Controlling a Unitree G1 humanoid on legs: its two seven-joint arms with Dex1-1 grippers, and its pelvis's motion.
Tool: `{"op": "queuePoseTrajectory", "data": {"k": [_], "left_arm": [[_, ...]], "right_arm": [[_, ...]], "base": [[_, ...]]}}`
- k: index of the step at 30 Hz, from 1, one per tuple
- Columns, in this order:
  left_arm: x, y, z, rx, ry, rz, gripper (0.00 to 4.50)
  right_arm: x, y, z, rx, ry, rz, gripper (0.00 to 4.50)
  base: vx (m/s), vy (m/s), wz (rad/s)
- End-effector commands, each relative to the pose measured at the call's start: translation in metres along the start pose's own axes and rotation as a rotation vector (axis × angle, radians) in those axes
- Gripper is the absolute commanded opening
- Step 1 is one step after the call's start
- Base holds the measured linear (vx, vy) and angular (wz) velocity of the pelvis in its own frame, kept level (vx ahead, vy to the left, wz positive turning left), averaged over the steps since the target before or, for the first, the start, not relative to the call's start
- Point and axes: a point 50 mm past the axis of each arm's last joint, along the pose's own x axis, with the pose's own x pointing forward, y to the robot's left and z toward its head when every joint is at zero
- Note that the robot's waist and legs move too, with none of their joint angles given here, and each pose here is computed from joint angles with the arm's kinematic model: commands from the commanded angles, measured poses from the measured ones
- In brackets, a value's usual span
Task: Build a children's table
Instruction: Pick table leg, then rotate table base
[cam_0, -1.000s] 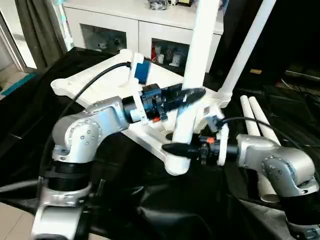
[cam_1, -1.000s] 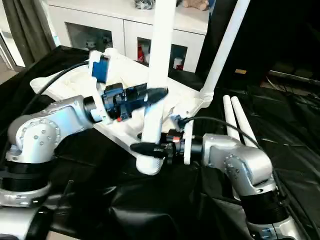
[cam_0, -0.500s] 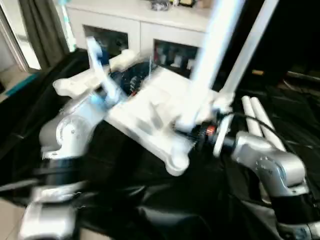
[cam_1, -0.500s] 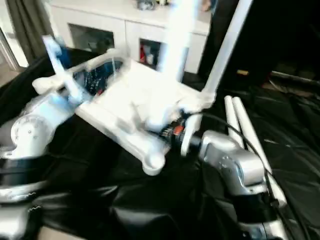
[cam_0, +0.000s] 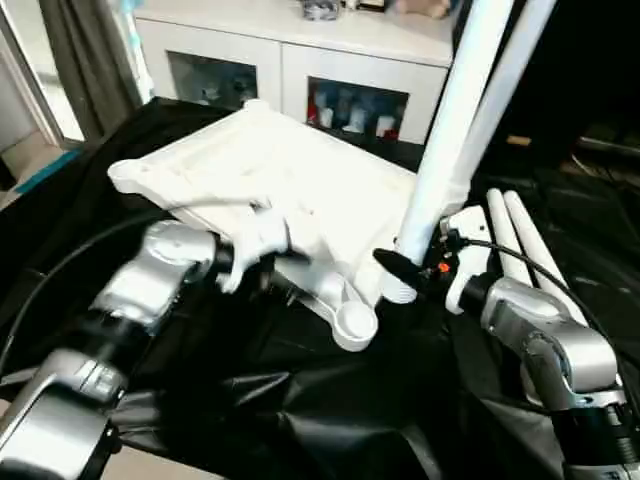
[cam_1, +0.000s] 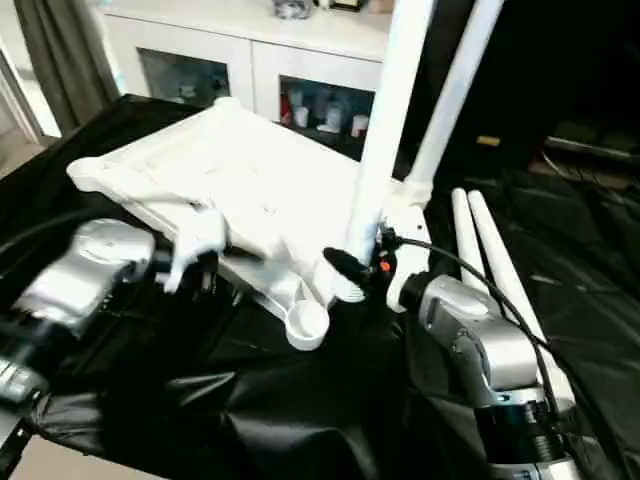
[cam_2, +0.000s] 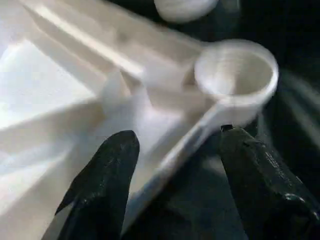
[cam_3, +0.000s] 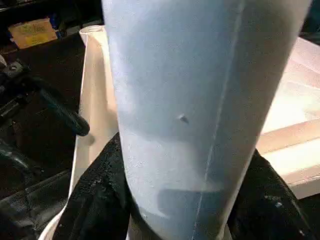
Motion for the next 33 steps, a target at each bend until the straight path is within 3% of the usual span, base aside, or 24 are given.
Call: {"op": "queuePoseTrajectory", "data": {"k": [1,7,9,12,15,20,33], "left_arm": [[0.0,0.005,-0.003,0.064,0.068,-0.016,2.99],[0.006,0.015,-0.004,0.084,0.1,0.005,2.99],[0.007,0.018,-0.004,0.082,0.105,0.007,2.64],[0.01,0.02,-0.003,0.091,0.109,0.009,2.6],[0.013,0.022,-0.001,0.117,0.124,0.003,2.25],[0.019,0.022,0.006,0.187,0.183,-0.116,1.88],[0.025,0.02,0.007,0.233,0.331,-0.261,0.96]], "right_arm": [[-0.005,0.001,0.008,-0.04,-0.032,-0.006,1.94],[-0.008,0.007,0.006,-0.038,-0.024,0.014,1.94],[-0.009,0.008,0.003,-0.037,-0.015,0.018,1.94],[-0.009,0.01,0.002,-0.04,-0.009,0.022,1.94],[-0.01,0.011,0.001,-0.043,-0.003,0.028,1.94],[-0.01,0.012,0.002,-0.064,0.004,0.044,1.94],[-0.012,0.017,0.0,-0.083,0.019,0.062,1.94]], "base": [[0.0,0.0,0.0],[0.0,0.0,0.0],[0.0,0.0,0.0],[0.0,0.0,0.0],[0.0,0.0,0.0],[0.0,0.0,0.0],[0.0,0.0,0.0]]}}
